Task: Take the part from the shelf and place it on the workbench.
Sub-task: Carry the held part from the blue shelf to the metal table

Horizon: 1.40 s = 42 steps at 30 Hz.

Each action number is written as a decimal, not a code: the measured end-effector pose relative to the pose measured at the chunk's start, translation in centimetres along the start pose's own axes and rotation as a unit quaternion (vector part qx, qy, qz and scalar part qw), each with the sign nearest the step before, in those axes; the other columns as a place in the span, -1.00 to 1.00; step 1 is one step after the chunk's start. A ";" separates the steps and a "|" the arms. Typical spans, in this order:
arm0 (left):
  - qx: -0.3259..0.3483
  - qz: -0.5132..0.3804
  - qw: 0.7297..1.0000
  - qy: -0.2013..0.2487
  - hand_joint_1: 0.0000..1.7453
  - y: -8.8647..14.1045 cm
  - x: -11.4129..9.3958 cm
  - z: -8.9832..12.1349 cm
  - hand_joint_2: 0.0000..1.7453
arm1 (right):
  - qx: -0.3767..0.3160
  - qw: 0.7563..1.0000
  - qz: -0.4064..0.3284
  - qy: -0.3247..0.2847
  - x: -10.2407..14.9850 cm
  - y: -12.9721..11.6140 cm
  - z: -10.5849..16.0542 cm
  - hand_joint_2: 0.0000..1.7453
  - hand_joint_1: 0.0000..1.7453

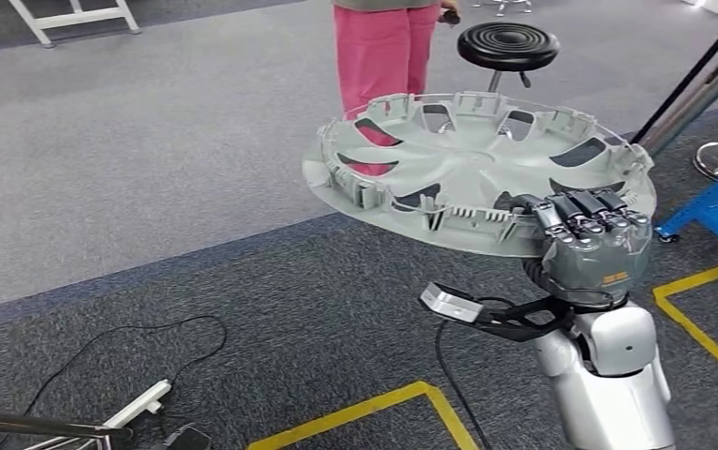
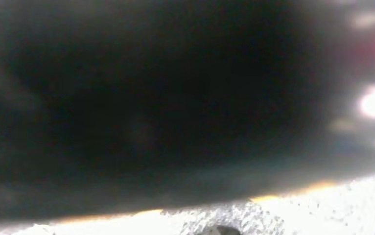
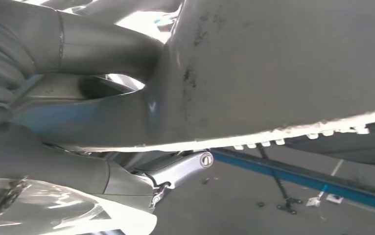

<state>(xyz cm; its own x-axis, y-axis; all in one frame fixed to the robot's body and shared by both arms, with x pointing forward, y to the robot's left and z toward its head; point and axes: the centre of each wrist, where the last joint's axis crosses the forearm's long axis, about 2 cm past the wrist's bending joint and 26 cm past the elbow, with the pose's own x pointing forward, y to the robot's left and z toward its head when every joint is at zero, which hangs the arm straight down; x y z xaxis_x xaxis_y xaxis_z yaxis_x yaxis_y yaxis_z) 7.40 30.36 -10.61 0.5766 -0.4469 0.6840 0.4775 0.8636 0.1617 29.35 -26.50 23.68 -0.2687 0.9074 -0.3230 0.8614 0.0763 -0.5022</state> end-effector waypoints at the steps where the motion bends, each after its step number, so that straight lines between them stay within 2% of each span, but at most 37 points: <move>1: -0.001 0.000 1.000 0.000 -1.00 0.0 0.0 0.0 -1.00 | 0.000 1.000 0.000 0.000 0.0 0.0 0.0 1.00 1.00; 42: -0.012 -0.012 1.000 0.003 -1.00 0.4 -0.1 0.0 -1.00 | -0.008 1.000 0.005 0.007 -0.3 -0.1 -0.5 1.00 1.00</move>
<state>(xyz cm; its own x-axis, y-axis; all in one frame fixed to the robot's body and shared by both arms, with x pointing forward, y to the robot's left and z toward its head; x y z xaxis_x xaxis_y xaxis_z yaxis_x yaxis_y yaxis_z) 7.51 30.73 -10.60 0.5681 -0.4693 0.6761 0.5079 0.8463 0.1607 29.56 -26.56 24.24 -0.2546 0.9137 -0.3168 0.8711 0.0743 -0.4855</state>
